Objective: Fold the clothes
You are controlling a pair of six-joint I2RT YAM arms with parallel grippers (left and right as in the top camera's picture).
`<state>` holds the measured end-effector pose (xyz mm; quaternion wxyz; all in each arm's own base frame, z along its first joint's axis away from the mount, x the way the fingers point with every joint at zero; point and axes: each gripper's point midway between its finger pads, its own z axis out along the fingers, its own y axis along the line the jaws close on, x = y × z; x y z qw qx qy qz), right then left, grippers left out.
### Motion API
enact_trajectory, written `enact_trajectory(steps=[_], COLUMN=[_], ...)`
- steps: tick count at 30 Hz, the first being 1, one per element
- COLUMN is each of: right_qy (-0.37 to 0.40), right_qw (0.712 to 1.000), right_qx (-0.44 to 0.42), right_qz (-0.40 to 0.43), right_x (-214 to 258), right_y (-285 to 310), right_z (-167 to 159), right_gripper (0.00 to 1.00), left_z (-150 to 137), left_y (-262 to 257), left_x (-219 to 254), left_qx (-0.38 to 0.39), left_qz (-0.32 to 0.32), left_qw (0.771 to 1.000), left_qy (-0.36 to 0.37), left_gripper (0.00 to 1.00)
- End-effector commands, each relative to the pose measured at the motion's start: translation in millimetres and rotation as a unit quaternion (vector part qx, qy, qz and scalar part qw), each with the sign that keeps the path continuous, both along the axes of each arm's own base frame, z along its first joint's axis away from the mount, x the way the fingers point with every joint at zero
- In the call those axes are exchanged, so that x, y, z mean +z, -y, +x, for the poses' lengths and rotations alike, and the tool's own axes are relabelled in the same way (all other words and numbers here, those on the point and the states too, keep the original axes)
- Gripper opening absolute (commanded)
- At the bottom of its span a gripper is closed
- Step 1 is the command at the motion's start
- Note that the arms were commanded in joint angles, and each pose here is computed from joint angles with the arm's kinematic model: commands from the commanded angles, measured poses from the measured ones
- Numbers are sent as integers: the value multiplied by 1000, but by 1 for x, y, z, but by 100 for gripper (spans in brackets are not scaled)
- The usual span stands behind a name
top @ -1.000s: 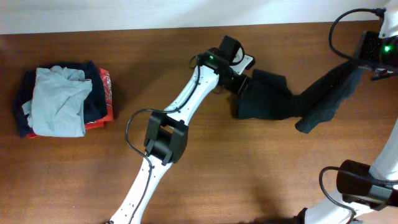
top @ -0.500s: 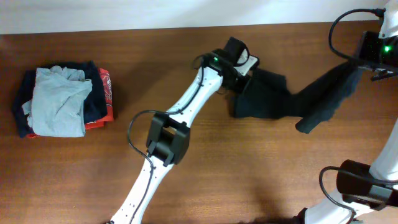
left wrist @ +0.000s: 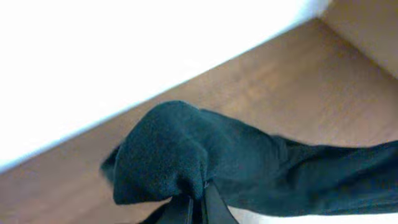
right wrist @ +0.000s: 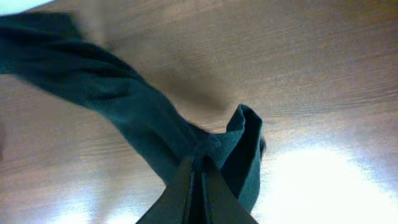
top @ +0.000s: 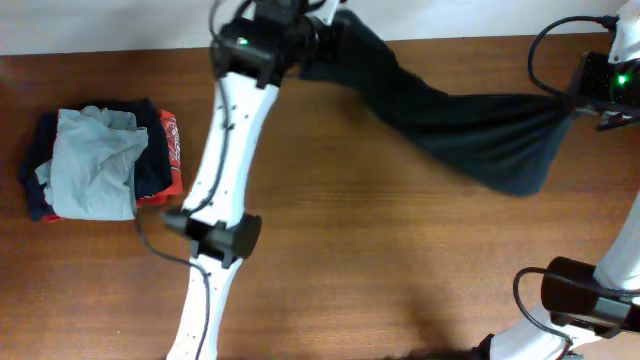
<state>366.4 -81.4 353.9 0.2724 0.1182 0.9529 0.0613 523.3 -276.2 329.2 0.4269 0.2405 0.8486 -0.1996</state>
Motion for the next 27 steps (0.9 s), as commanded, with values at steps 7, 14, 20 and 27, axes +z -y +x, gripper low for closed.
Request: enact_trajectory(steps=[7,14,20,27], right_qy=[44,97,79,-56], right_qw=[996,993,994,995], right_qx=[48,51,72,63], right_qz=[55,41,34,61], right_x=[23,60,53,-31], right_y=[-31,-43,-63,-64], right_z=[-4,-35,-48,-43], right_gripper=[4,4,4,4], left_z=[-64,-103,-119,-119], left_y=[-92,-121,-129,-136], left_x=[131,133,110,92], left_qx=[129,154,160,204], left_qz=[69,106,119,113], left_qw=[980,977,979,972], left_qy=[134,104,46,1], left_gripper=[1,1,1,1])
